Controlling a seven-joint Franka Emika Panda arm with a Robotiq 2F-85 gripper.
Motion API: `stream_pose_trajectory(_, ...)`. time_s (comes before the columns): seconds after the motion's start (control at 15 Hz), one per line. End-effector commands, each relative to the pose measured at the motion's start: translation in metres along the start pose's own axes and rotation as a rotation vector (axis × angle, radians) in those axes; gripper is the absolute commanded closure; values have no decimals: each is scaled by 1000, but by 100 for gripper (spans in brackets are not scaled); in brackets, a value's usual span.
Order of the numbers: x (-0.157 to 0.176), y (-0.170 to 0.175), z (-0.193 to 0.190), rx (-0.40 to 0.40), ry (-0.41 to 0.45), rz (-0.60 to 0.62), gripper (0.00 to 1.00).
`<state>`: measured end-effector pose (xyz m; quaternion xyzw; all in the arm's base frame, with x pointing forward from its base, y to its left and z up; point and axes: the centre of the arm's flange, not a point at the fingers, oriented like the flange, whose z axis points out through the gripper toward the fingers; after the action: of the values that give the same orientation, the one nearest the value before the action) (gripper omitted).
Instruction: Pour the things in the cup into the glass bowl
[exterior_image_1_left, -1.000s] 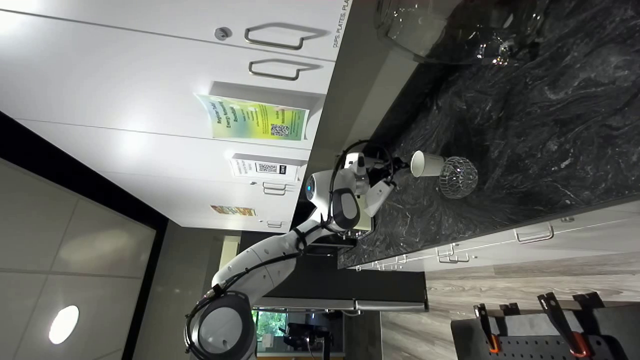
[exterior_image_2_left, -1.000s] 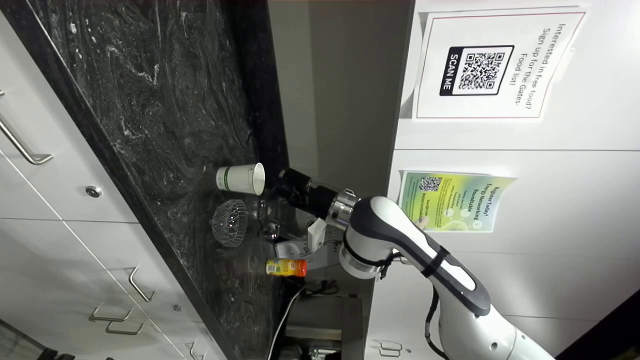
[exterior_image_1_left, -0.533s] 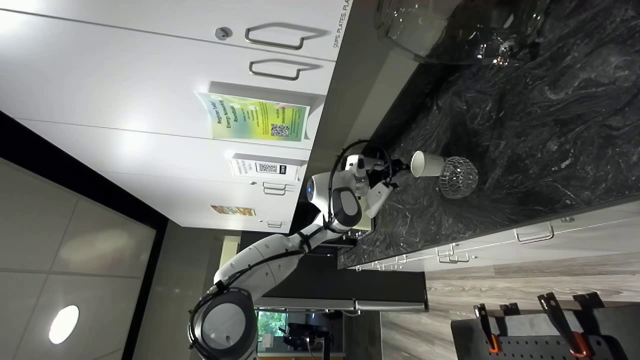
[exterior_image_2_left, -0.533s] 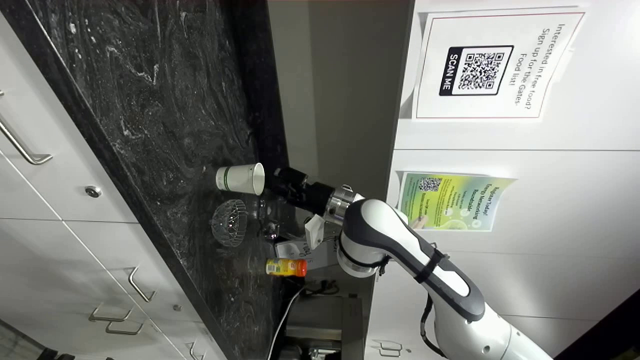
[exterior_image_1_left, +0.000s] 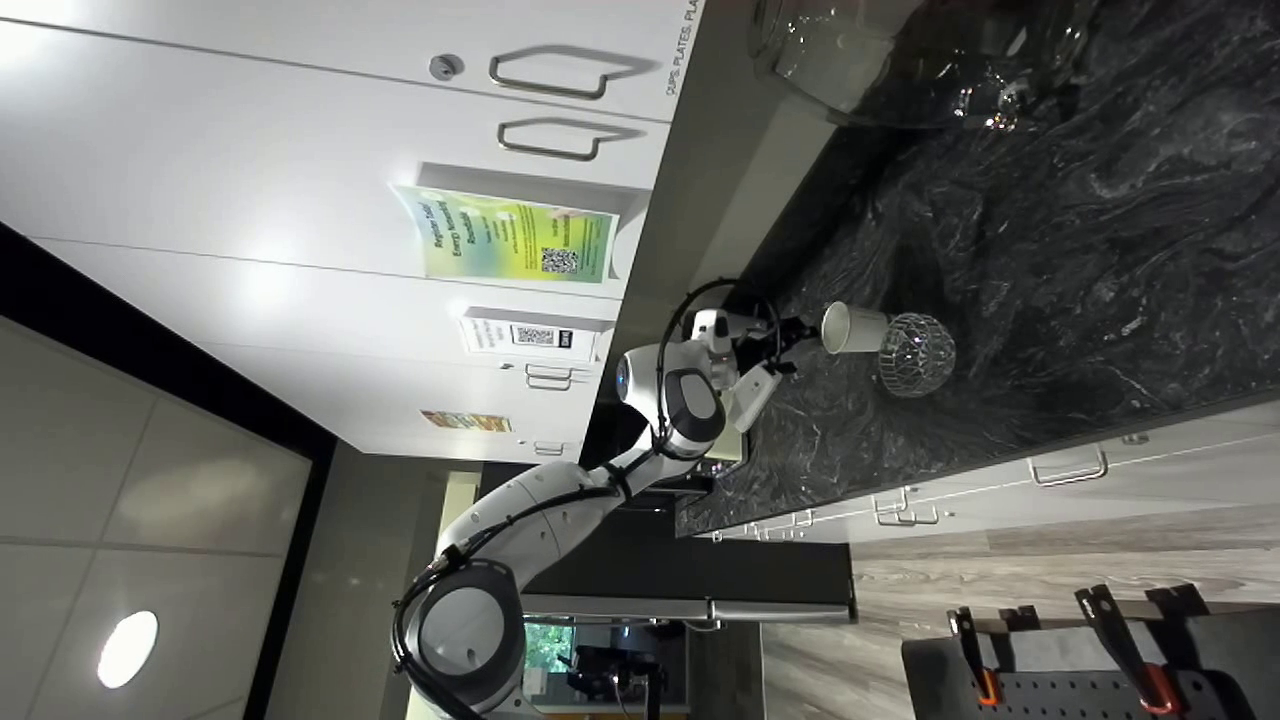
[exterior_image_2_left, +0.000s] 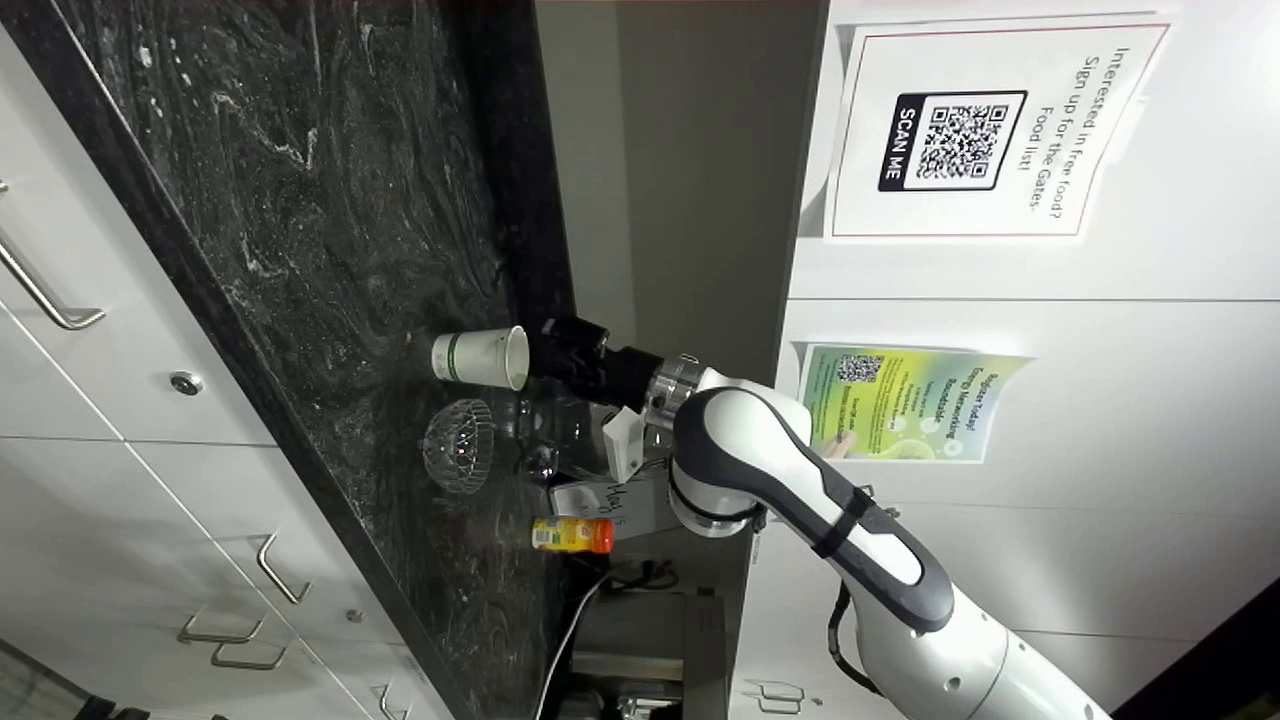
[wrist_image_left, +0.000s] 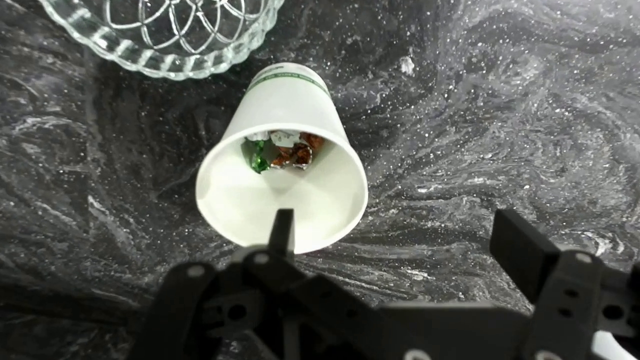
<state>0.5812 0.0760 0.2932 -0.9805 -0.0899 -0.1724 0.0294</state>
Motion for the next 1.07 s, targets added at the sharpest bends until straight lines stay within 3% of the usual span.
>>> stream_pose_trajectory(0.0, 13, 4, 13, 2, -11, 19, 0)
stream_pose_trajectory(0.6, 20, 5, 47, 4, -44, 14, 0)
stream_pose_trajectory(0.67, 21, 4, 50, 2, -44, 8, 25)
stream_pose_trajectory(0.73, 22, 3, 52, -1, -45, 2, 28)
stream_pose_trajectory(1.0, 25, 3, 58, -2, -50, -8, 58)
